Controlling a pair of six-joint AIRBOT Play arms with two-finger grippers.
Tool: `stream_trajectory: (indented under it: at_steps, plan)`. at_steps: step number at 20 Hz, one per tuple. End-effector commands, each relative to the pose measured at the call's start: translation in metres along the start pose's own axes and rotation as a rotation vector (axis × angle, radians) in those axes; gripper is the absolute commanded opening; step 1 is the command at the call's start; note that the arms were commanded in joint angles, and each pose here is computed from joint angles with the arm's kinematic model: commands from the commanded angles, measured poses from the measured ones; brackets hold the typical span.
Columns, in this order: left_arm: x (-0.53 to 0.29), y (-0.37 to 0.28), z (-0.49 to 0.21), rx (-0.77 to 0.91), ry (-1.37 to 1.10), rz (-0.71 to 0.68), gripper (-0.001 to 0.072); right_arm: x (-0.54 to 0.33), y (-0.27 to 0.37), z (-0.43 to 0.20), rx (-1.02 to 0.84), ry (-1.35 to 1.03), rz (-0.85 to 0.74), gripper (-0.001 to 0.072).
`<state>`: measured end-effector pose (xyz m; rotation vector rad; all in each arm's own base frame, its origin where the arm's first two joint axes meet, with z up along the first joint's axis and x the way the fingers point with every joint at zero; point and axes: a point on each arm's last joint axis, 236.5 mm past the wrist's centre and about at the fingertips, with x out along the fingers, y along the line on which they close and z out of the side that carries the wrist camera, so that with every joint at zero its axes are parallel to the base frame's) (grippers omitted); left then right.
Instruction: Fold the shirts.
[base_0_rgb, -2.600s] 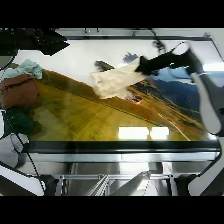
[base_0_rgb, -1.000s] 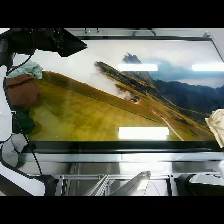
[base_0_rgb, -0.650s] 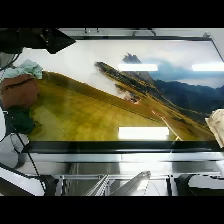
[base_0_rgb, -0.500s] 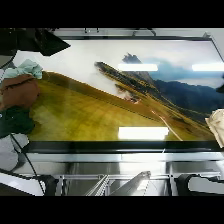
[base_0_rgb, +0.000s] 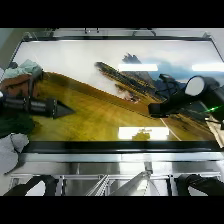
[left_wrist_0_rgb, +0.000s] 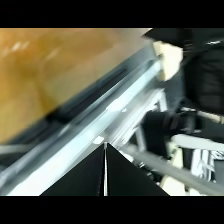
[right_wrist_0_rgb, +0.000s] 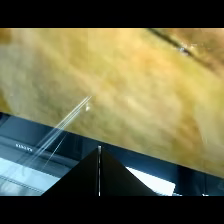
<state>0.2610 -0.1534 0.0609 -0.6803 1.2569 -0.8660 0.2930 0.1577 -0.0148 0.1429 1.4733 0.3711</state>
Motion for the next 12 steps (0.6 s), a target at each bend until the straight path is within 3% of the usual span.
stream_trajectory:
  at_steps: [1, 12]
  plan:
    - [0.014, 0.029, -0.055, -0.059, -0.005, 0.071, 0.0018, 0.018, 0.020, -0.011, -0.045, -0.013, 0.024, 0.0022]
    - [0.006, 0.014, -0.061, 0.039, -0.084, 0.108, 0.0018, 0.018, 0.020, -0.028, -0.043, 0.059, 0.023, 0.0022]
